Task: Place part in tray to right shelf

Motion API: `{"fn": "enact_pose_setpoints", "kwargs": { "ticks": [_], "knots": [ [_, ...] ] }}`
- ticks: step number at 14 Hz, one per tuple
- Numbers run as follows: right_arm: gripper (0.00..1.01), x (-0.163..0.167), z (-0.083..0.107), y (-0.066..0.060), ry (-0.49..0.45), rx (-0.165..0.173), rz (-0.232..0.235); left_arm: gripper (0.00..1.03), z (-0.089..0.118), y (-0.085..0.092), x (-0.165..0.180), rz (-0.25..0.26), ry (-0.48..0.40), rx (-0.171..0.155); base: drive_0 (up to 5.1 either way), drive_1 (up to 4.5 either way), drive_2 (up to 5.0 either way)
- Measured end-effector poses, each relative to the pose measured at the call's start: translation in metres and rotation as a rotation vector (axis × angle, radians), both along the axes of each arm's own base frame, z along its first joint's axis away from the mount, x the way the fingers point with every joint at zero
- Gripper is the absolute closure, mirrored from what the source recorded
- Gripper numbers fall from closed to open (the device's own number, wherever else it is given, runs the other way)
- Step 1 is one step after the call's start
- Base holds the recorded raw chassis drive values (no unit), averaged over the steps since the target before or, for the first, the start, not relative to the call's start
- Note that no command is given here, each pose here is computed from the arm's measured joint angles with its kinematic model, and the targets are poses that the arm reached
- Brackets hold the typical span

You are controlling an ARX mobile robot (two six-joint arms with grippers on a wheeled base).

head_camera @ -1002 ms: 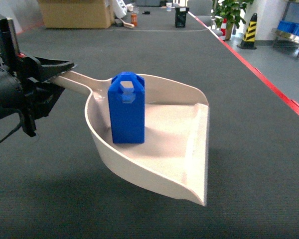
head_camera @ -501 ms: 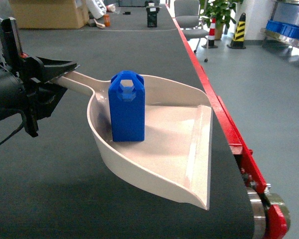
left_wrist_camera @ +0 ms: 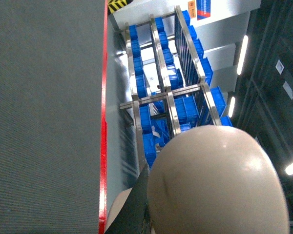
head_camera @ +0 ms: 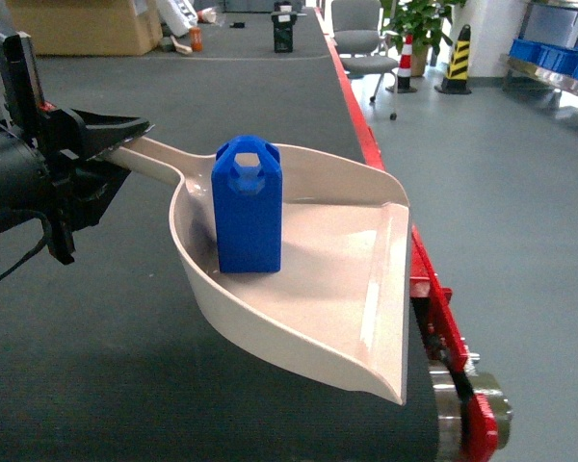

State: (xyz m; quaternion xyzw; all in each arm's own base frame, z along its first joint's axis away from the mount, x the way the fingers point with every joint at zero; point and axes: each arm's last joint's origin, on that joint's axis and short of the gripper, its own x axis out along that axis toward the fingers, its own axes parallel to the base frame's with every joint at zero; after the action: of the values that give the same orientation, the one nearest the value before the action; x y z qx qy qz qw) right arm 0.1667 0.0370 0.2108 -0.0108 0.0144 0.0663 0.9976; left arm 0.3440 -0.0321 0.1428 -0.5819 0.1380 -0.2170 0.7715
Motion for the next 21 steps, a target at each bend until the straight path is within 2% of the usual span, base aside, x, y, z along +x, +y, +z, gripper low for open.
{"fn": "enact_pose_setpoints", "kwargs": {
  "ticks": [21],
  "knots": [
    [0.03, 0.0, -0.0001, 0.0, 0.001, 0.0, 0.0, 0.87, 0.0009, 0.0001, 0.0, 0.002, -0.006, -0.001, 5.1, -2.39, -2.4]
  ]
}}
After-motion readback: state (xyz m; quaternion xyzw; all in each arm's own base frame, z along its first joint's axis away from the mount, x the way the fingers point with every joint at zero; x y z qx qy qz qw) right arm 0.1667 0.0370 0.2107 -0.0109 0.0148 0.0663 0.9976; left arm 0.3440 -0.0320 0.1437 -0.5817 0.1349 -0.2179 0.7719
